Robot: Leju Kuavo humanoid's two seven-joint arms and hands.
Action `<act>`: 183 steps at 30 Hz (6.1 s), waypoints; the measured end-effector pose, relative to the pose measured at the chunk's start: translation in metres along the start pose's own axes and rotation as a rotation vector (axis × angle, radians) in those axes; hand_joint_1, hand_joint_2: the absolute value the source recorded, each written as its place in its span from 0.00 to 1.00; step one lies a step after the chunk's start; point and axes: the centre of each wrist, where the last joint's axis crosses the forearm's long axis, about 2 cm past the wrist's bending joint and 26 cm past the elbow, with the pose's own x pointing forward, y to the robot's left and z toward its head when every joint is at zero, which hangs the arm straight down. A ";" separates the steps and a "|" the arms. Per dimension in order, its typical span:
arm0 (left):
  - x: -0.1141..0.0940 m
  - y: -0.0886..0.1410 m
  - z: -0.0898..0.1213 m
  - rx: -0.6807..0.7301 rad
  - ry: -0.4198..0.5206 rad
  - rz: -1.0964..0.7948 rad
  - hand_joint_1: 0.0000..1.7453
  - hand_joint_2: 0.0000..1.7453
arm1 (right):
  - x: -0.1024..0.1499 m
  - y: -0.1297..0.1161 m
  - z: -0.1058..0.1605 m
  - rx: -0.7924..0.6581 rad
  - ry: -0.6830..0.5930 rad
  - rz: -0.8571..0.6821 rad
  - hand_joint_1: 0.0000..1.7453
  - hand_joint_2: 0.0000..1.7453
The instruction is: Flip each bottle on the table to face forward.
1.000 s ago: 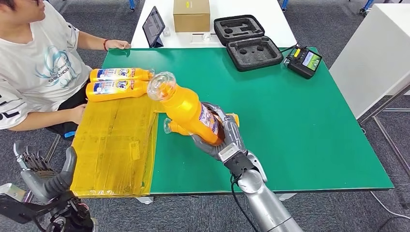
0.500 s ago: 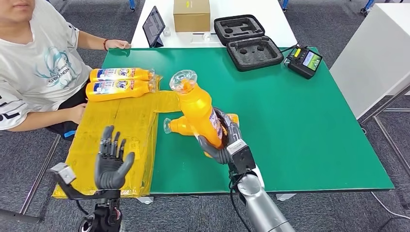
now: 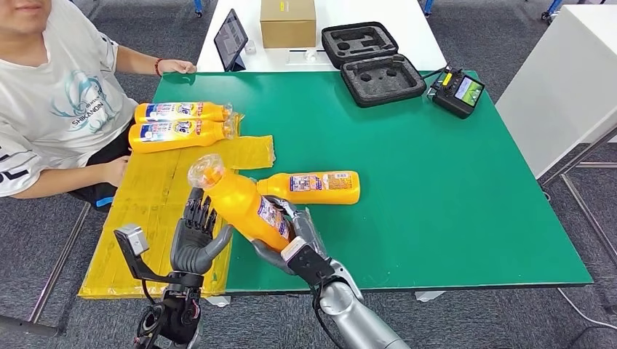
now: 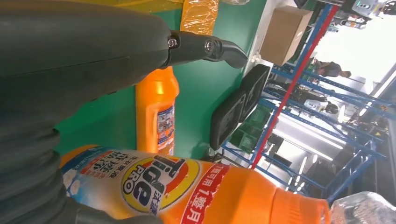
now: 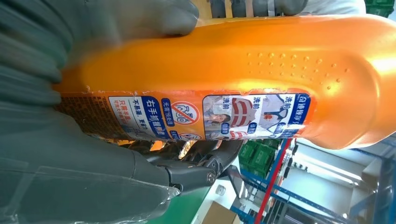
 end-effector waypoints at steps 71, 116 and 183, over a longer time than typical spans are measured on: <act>0.019 0.018 -0.029 0.016 -0.154 -0.144 1.00 1.00 | 0.015 0.059 -0.033 0.303 -0.026 0.308 0.00 0.00; -0.002 0.076 -0.142 -0.638 0.347 -1.652 0.00 1.00 | 0.092 0.031 -0.040 -0.032 -0.463 0.266 0.00 1.00; 0.067 0.054 -0.115 0.426 -0.568 -0.859 0.00 1.00 | -0.019 -0.111 -0.105 0.410 0.424 1.222 0.00 1.00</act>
